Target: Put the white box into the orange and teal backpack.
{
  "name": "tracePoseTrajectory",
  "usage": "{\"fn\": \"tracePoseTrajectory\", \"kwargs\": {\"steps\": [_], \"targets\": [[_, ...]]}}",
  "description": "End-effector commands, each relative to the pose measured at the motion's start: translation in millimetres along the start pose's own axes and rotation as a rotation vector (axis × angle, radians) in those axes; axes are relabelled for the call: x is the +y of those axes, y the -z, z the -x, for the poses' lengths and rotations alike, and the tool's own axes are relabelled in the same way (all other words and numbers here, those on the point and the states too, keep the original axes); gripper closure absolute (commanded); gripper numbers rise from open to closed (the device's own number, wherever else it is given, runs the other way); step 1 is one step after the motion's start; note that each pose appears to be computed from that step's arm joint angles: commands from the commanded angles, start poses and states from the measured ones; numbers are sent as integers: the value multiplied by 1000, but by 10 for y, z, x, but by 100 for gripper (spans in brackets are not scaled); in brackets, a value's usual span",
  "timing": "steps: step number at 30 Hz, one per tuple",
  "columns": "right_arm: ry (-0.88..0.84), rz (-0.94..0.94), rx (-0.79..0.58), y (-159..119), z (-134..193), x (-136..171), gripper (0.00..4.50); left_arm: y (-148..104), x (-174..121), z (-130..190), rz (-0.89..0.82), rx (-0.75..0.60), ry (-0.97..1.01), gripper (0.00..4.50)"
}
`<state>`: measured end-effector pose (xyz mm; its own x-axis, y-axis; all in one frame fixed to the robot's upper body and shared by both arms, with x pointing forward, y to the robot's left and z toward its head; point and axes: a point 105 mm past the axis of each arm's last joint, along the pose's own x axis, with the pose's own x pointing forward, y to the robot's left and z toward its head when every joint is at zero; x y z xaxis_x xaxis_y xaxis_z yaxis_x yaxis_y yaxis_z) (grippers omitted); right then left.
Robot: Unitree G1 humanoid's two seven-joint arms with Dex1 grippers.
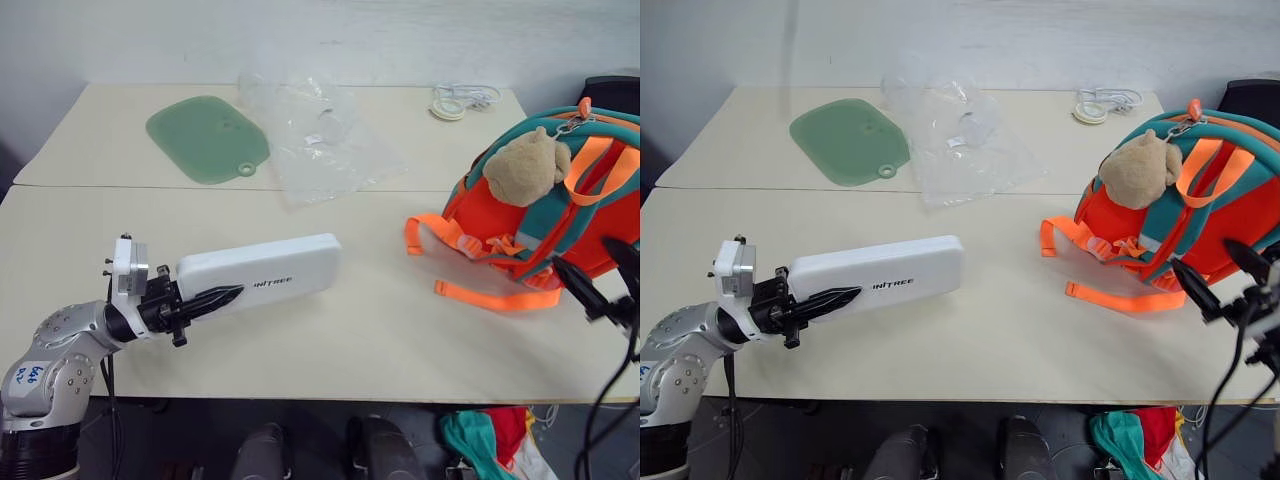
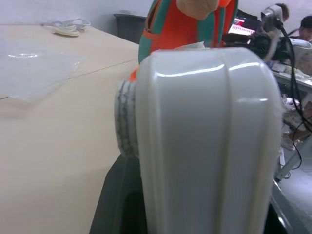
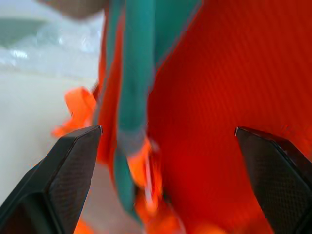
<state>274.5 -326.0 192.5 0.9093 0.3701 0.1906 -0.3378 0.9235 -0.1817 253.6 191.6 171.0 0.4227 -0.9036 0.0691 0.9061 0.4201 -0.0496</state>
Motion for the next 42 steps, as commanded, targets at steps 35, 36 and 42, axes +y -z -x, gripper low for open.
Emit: {"fn": "tracePoseTrajectory", "kwargs": {"steps": [35,36,42], "targets": [[-1178,-438,23,-810,-501,1947,444,-680,127,706,123,-260,-293,329],[-1160,-434,46,-775,-500,1900,444,-723,58,648,107,-249,-258,329],[-1159,-436,54,-695,-560,1924,444,-949,-290,337,36,-264,-104,329]]}}
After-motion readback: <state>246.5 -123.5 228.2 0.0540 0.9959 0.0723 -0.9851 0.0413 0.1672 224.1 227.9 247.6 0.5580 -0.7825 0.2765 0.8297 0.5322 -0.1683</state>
